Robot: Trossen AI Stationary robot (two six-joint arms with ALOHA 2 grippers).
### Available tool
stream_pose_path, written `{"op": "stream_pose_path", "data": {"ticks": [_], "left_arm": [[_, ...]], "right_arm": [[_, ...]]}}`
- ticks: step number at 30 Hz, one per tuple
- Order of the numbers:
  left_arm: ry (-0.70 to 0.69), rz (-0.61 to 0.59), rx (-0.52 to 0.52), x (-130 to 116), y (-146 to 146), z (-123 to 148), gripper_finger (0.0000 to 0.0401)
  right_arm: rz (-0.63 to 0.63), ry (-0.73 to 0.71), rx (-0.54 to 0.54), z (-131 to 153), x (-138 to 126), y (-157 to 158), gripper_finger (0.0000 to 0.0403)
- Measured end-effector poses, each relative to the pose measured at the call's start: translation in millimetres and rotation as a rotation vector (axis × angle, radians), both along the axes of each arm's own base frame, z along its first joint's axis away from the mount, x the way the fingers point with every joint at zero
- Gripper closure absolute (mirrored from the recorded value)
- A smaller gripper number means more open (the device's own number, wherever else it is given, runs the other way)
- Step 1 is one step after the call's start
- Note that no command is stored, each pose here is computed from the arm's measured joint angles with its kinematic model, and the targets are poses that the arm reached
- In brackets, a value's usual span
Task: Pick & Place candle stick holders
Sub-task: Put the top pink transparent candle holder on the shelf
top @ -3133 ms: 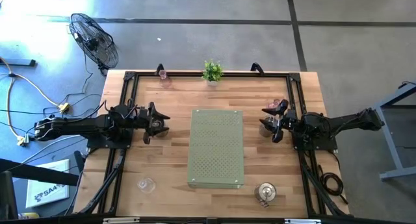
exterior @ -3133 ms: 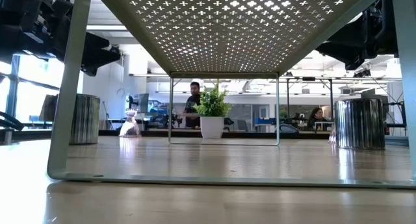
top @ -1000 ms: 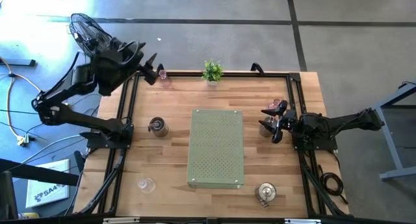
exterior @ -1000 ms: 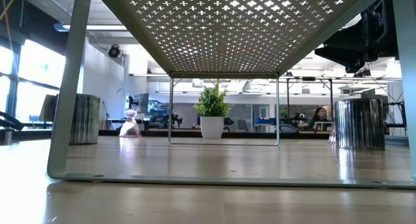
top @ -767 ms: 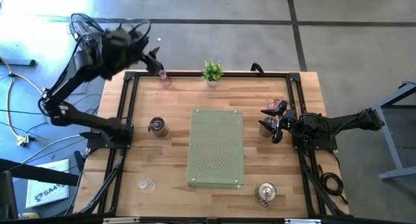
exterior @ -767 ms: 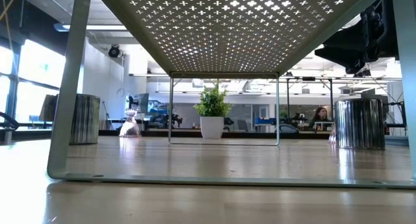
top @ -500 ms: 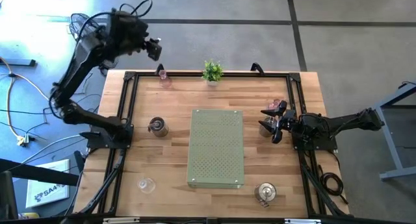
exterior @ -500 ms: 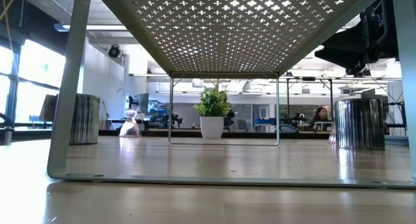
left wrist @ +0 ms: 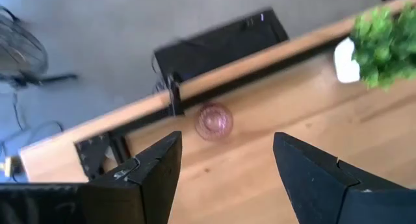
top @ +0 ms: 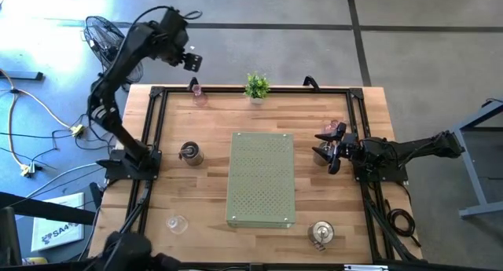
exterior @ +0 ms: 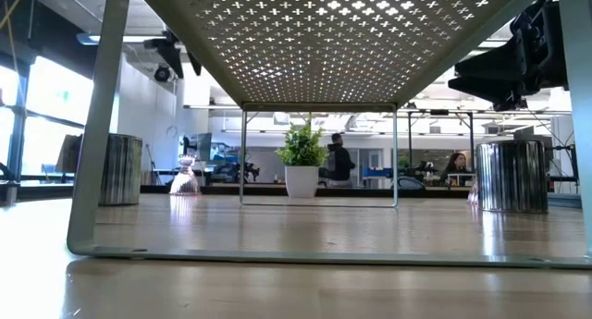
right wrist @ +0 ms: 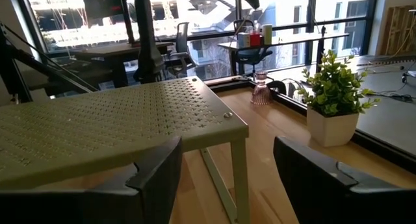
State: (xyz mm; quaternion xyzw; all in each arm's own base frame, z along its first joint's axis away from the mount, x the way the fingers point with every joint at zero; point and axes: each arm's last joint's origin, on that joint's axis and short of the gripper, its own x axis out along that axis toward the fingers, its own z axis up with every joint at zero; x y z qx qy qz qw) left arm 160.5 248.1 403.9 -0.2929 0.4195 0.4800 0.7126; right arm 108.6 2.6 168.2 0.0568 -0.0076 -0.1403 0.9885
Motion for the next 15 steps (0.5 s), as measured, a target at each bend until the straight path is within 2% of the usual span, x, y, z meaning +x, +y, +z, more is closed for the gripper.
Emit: {"op": "stream_pose_path", "data": {"ticks": [4,15], "left_arm": [[0.011,-0.02,-0.093,9.5,12.0,-18.0,0.0164],[0.078,-0.043,-0.168,17.1,23.7,-37.8,0.0164]], "right_arm": [[0.0,0.002,0.0,-0.2,0.0,0.0,0.0166],[0.0,0.023,-0.002,-2.3,0.0,0.0,0.0166]]}}
